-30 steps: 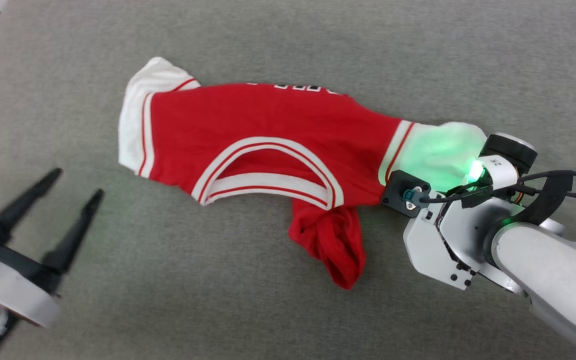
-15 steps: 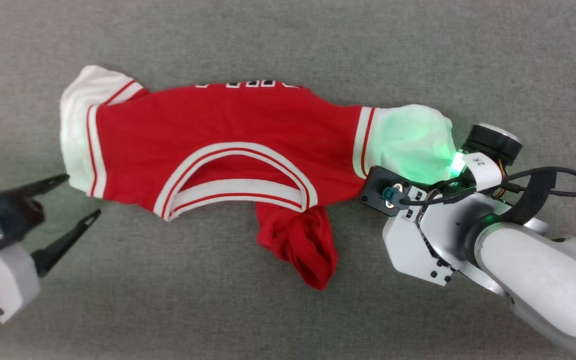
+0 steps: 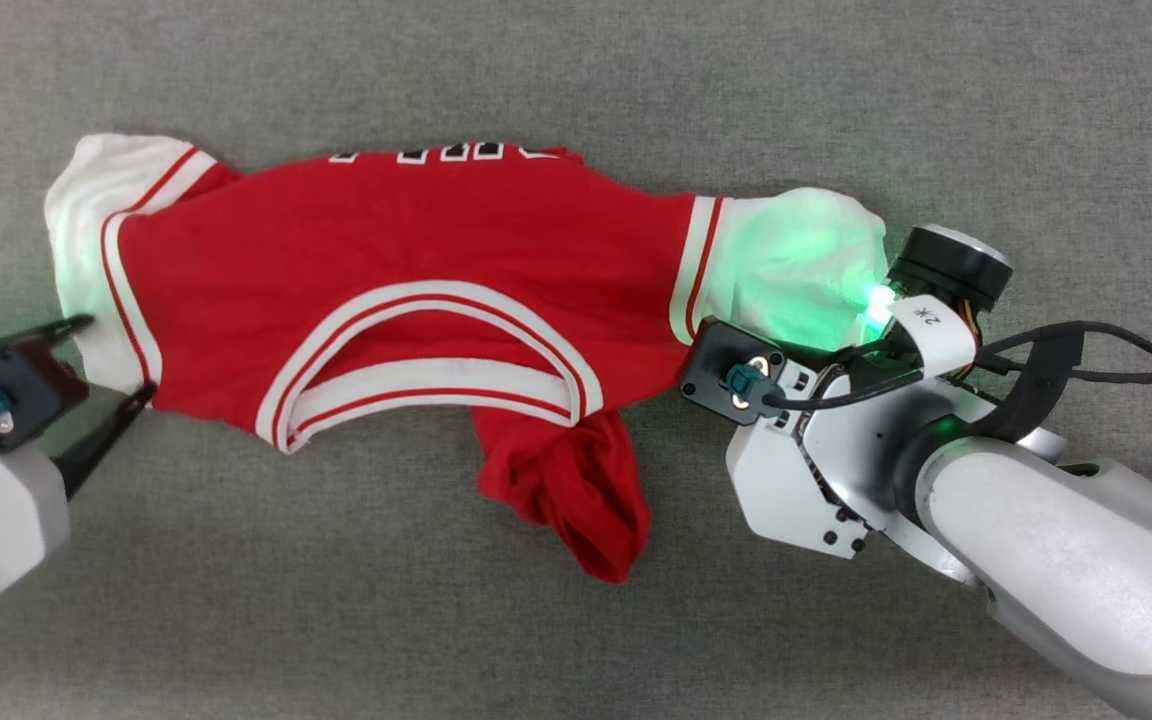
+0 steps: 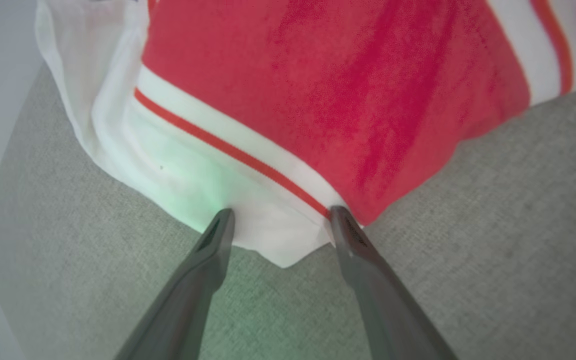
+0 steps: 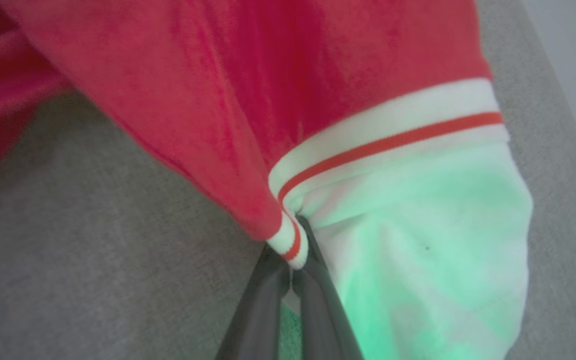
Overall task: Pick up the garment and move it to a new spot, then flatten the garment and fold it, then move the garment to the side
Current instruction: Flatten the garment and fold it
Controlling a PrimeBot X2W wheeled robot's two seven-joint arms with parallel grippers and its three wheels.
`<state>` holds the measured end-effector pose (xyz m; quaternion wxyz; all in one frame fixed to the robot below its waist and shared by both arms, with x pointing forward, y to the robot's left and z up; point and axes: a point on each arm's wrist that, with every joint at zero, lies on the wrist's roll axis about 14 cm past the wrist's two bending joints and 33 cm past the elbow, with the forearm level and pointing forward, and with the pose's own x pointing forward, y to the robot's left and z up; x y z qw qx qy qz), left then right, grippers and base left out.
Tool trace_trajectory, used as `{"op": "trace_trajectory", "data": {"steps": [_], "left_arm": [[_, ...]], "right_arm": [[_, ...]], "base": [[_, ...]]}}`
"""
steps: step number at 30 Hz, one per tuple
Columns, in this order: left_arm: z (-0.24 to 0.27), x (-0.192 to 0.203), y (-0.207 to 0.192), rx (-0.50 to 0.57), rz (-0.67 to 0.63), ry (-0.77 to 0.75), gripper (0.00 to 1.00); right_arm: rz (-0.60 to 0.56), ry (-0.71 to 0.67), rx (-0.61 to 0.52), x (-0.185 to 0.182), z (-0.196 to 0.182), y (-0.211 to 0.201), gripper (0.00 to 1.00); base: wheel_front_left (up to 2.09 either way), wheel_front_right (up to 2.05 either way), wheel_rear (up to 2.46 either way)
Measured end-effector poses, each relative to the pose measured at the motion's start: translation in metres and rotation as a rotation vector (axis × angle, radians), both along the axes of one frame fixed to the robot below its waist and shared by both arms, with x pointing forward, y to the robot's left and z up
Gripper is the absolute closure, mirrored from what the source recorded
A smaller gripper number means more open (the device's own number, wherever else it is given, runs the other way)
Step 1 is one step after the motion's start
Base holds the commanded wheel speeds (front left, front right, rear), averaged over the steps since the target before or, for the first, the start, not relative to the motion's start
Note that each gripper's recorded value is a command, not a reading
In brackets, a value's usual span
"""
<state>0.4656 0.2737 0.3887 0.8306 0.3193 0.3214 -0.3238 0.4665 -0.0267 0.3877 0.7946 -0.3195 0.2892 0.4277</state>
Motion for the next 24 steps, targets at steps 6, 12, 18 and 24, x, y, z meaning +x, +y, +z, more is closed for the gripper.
{"op": "trace_trajectory", "data": {"steps": [6,12,18,24], "left_arm": [[-0.008,-0.019,0.001,0.004,0.018,0.077,0.0],[-0.015,-0.019,-0.006,-0.021,0.041,0.127,0.12],[-0.025,-0.017,-0.014,-0.068,0.071,0.18,1.0],[-0.018,-0.005,-0.021,-0.164,0.121,0.162,1.0]], "right_arm": [[-0.001,0.0,0.004,0.001,-0.001,0.0,1.0],[0.001,-0.004,0.008,0.003,-0.003,0.003,1.0],[-0.012,-0.019,0.022,0.009,-0.003,0.004,1.0],[-0.061,-0.057,0.086,0.018,0.009,0.003,1.0]], "base": [[0.0,0.0,0.0],[0.0,0.0,0.0],[0.0,0.0,0.0],[0.0,0.0,0.0]]}}
